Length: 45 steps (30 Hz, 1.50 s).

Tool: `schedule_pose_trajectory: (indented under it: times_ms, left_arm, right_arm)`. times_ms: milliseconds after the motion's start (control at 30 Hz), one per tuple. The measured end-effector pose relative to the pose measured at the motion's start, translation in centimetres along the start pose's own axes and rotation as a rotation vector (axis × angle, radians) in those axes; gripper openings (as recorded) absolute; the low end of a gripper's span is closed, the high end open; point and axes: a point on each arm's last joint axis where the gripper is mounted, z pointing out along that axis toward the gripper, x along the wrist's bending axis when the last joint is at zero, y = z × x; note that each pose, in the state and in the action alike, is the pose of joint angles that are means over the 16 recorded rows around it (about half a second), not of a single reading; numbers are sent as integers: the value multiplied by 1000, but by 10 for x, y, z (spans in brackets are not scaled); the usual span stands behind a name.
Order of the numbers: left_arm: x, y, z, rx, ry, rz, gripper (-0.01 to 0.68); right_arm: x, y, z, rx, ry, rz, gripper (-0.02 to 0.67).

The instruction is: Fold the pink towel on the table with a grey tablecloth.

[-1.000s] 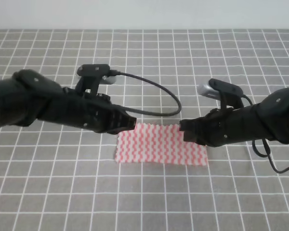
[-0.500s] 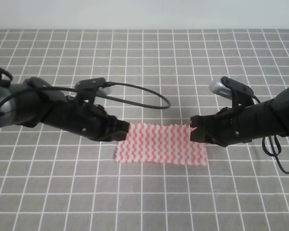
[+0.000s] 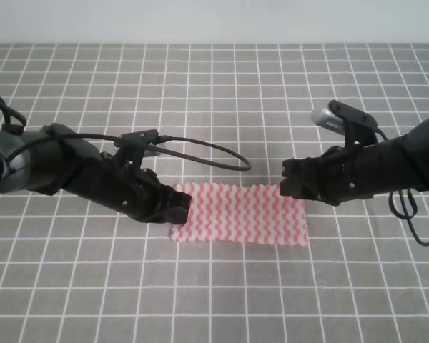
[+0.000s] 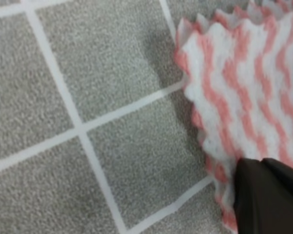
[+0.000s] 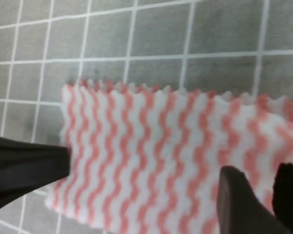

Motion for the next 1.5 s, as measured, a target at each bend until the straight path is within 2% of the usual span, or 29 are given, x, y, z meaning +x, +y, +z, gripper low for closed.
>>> schedule_pose_trajectory:
  times_ms: [333, 700, 967, 1500]
  left_arm:
    - [1, -1, 0, 13, 8, 1, -3]
    - [1, -1, 0, 17, 6, 1, -3]
    - [0, -1, 0, 22, 3, 1, -3]
    - [0, -2, 0, 26, 0, 3, -3]
  right_arm:
    - [-15, -3, 11, 54, -23, 41, 213]
    - [-24, -5, 18, 68, -54, 34, 275]
    - [-28, -4, 19, 67, -69, 24, 274]
    - [-31, -7, 28, 100, -48, 66, 274]
